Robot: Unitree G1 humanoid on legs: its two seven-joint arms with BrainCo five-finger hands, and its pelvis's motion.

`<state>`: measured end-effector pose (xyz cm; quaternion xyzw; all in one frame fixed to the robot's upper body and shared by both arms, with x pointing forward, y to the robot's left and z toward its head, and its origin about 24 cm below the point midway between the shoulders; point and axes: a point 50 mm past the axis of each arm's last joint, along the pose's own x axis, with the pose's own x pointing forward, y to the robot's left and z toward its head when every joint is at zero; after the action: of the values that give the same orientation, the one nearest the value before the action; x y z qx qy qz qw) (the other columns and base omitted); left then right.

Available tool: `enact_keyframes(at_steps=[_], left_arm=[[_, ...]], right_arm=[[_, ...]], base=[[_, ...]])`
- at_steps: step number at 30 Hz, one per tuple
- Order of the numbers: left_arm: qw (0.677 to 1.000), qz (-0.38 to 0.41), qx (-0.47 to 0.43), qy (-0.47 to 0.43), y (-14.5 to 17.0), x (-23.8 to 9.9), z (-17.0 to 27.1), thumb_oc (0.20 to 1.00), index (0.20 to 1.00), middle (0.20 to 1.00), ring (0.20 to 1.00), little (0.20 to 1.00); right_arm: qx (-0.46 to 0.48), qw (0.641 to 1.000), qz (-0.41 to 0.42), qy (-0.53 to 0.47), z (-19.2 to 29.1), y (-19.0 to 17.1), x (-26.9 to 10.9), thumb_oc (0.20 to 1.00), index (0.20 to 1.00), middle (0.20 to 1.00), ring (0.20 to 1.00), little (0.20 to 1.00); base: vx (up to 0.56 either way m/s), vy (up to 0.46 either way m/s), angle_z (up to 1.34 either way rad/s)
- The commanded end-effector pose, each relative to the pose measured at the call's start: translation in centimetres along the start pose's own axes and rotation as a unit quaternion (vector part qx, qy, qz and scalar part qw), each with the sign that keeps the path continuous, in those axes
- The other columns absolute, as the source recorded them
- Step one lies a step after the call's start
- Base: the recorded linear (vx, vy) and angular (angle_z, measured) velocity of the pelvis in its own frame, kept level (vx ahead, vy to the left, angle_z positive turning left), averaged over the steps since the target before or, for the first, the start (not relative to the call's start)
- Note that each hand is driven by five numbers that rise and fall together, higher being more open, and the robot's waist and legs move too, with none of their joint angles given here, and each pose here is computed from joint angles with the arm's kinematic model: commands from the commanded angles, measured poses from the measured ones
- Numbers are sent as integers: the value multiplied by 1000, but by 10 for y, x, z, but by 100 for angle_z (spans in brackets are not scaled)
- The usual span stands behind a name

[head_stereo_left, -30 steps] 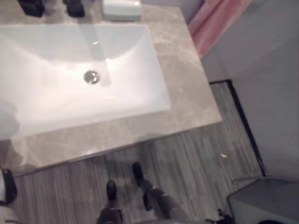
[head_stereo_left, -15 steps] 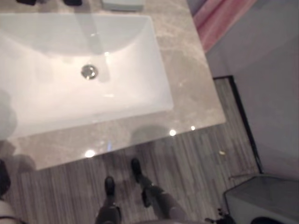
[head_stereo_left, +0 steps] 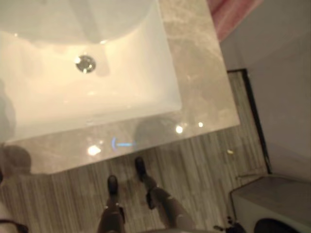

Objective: Put brush and paste in cup on sink, flatten towel.

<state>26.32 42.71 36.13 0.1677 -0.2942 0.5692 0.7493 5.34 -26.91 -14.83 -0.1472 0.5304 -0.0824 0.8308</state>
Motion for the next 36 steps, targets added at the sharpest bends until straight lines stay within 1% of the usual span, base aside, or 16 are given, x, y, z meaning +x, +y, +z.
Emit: enact_keyframes(at_steps=[1, 6, 10, 16, 17, 23, 31, 36], left_arm=[[999, -28, 44, 14, -9, -10, -18, 1000, 1000, 1000, 1000, 1000], [999, -27, 45, 14, -13, -9, -14, 1000, 1000, 1000, 1000, 1000], [998, -27, 49, 9, -14, -8, -11, 1000, 1000, 1000, 1000, 1000], [998, -35, 58, 19, -15, -13, -20, 1000, 1000, 1000, 1000, 1000], [997, -38, 58, 20, -16, -14, -22, 200, 200, 200, 200, 200], [997, -34, 69, 30, -10, -12, -27, 200, 200, 200, 200, 200], [994, -38, 84, 53, -7, -15, -41, 200, 200, 200, 200, 200], [991, -36, 114, 57, 0, -18, -51, 200, 200, 200, 200, 200]], right_arm=[[-1, 999, -40, 30, -9, -26, 0, 1000, 1000, 1000, 1000, 1000], [4, 998, -38, 45, -18, -24, -2, 1000, 1000, 1000, 1000, 1000], [12, 999, -37, 38, -16, -23, -2, 1000, 1000, 1000, 1000, 1000], [22, 998, -45, 38, -14, -26, -1, 1000, 1000, 1000, 1000, 1000], [25, 998, -49, 36, -14, -27, -1, 1000, 1000, 1000, 1000, 1000], [30, 998, -58, 19, -6, -36, 0, 1000, 1000, 1000, 1000, 1000], [26, 998, -59, 28, -12, -41, -3, 1000, 1000, 1000, 1000, 1000], [29, 998, -60, 17, -8, -44, -2, 1000, 1000, 1000, 1000, 1000]], base=[[0, 0, 0], [-3, -4, -2], [-1, -5, 3], [0, 0, 0], [0, 0, 0], [-4, 4, -4], [-5, -2, 0], [-45, -15, -2]])
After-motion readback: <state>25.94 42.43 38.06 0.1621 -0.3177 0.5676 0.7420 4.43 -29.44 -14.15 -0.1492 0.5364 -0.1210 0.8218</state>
